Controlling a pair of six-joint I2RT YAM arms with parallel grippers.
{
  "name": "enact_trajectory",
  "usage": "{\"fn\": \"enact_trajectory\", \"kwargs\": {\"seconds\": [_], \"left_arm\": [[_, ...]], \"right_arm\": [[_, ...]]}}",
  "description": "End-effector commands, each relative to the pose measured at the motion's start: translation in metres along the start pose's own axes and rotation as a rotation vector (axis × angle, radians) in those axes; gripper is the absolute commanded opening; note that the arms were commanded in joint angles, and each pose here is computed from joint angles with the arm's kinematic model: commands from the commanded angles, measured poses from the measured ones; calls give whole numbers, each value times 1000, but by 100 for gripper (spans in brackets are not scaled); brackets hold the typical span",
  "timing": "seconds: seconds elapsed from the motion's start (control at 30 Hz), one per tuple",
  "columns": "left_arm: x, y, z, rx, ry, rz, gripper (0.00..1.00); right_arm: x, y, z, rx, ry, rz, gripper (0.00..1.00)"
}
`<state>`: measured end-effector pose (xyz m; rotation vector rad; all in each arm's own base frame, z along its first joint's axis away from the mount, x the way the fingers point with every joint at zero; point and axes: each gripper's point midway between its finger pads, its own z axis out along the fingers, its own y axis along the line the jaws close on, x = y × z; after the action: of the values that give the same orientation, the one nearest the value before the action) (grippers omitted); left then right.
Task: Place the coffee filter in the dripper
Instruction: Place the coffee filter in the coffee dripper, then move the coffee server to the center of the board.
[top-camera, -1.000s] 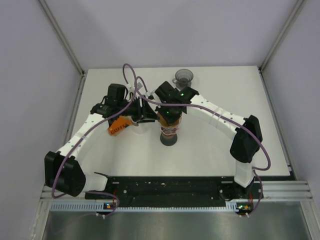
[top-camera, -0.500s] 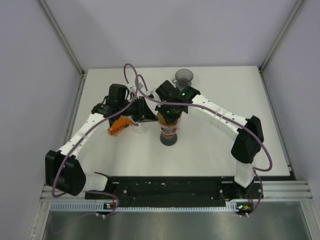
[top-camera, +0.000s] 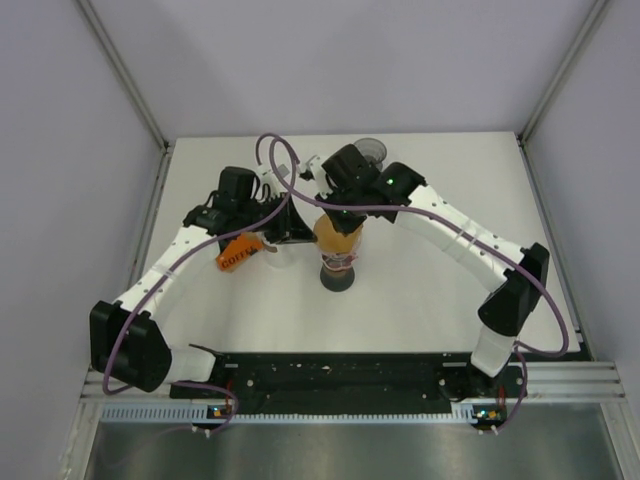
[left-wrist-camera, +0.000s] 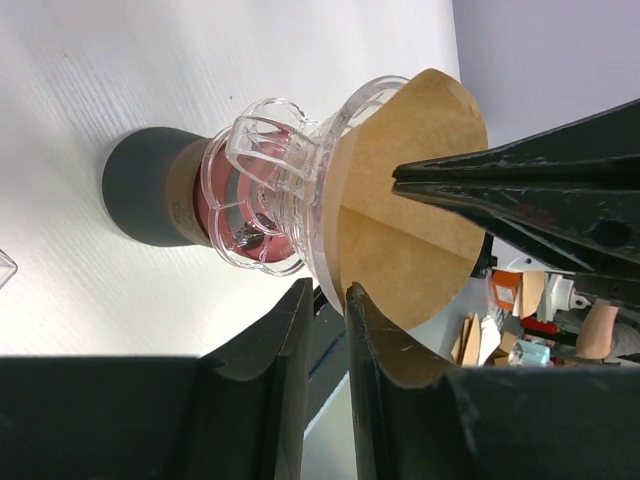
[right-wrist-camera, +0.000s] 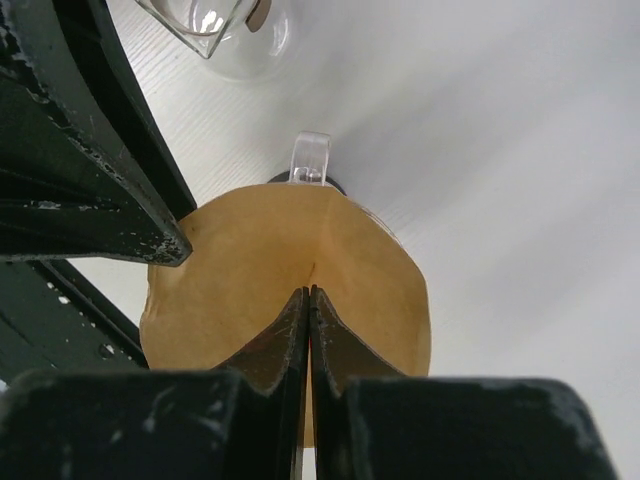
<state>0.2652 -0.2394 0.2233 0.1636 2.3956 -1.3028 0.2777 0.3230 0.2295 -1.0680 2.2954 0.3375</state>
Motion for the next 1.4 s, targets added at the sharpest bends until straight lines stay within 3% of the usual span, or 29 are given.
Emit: {"fn": "enact_trajectory", "kwargs": {"seconds": [0.0, 0.47, 0.63, 0.83, 0.93, 1.1, 1.37], "left_arm": [[-11, -12, -5, 9, -27, 89, 27], [-18, -26, -18, 10, -38, 169, 55], [-35, -38, -37, -6, -92, 247, 66], [-72, -17, -84, -63, -247, 209, 72], [-91, 0, -117, -150, -351, 220, 75], [-108, 31, -170, -369, -506, 219, 83], [-114, 64, -216, -570, -606, 209, 88]], "right_arm": [[-32, -6, -52, 35, -157, -34, 0], [-45, 10, -81, -50, -246, -73, 0], [-47, 33, -87, -84, -269, -195, 0], [-45, 76, -91, -138, -319, -395, 0], [-34, 111, -74, -191, -312, -549, 0], [3, 153, -17, -238, -169, -791, 0], [33, 142, 70, -36, -37, -994, 0]]}}
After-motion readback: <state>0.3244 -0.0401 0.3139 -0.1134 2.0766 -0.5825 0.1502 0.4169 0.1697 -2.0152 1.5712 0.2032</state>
